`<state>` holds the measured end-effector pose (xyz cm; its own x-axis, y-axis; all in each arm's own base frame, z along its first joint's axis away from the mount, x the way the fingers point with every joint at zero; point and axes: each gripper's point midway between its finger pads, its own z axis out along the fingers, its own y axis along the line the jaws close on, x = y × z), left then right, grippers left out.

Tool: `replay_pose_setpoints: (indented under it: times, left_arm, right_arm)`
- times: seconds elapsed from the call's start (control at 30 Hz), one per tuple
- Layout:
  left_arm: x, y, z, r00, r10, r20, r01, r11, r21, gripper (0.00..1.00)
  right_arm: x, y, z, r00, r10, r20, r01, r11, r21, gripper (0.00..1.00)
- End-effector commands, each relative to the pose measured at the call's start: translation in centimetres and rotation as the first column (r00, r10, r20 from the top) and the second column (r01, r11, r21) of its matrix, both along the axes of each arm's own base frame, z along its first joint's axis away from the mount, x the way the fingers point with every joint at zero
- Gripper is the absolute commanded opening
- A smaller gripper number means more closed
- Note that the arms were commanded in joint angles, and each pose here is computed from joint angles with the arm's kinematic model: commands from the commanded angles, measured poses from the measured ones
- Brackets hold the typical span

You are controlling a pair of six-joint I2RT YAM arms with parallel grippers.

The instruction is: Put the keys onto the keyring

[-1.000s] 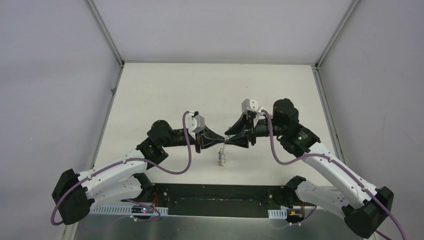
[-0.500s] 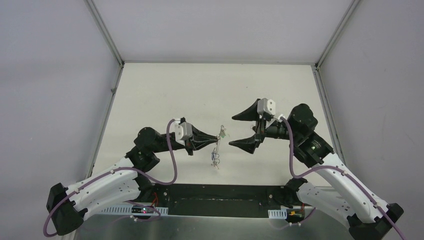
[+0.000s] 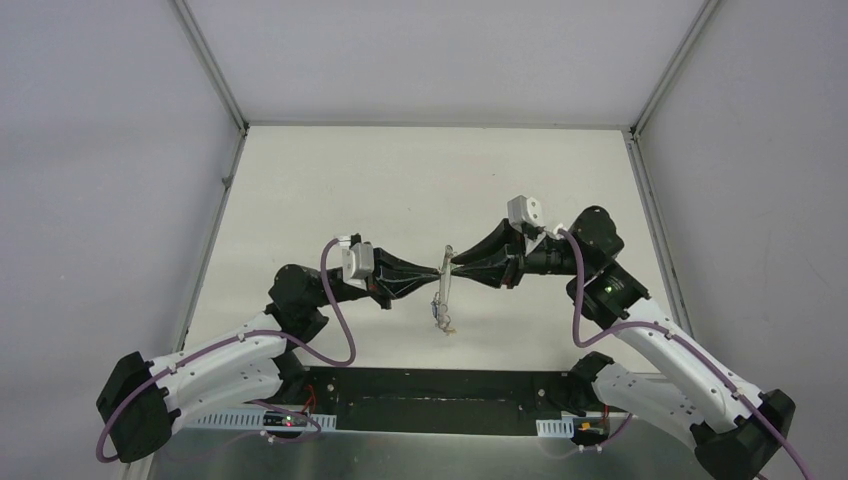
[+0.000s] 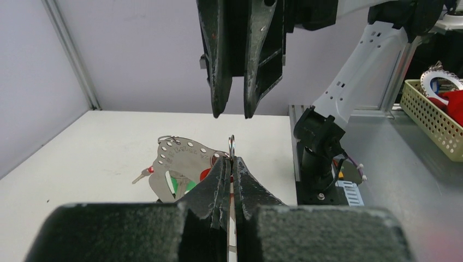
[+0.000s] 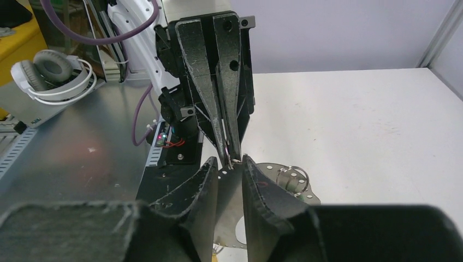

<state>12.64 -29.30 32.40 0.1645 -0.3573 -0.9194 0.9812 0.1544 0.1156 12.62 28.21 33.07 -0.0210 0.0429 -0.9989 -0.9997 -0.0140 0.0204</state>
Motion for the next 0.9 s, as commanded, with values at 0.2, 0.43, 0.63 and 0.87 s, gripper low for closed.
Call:
replay_pose_setpoints:
  times: [0.2, 0.43, 0.63, 0.87]
  left_arm:
    - [-1.1, 0.8, 4.2, 0.998, -0.017, 0.061, 0.026, 0.989, -0.148, 0.00]
    - [-1.0, 0.7, 4.2, 0.998, -0.021, 0.055, 0.029, 0.989, -0.147, 0.00]
    - [-0.9, 0.7, 3.9, 0.999, -0.017, 0.050, 0.024, 0.990, -0.138, 0.00]
    - [-0.3, 1.0, 3.1, 0.999, 0.037, 0.025, -0.036, 0.998, -0.050, 0.30]
  right_arm:
    - [-0.8, 1.2, 1.5, 0.997, 0.079, -0.011, -0.078, 0.993, 0.092, 0.26]
    - [-0.9, 2.4, 1.0, 0.992, 0.120, -0.036, -0.117, 0.990, 0.078, 0.27]
    - [-0.7, 2.7, 0.6, 0.993, 0.112, -0.038, -0.109, 0.992, 0.057, 0.00]
    - [-0.3, 1.7, -0.6, 0.998, 0.052, -0.025, -0.053, 0.997, -0.061, 0.00]
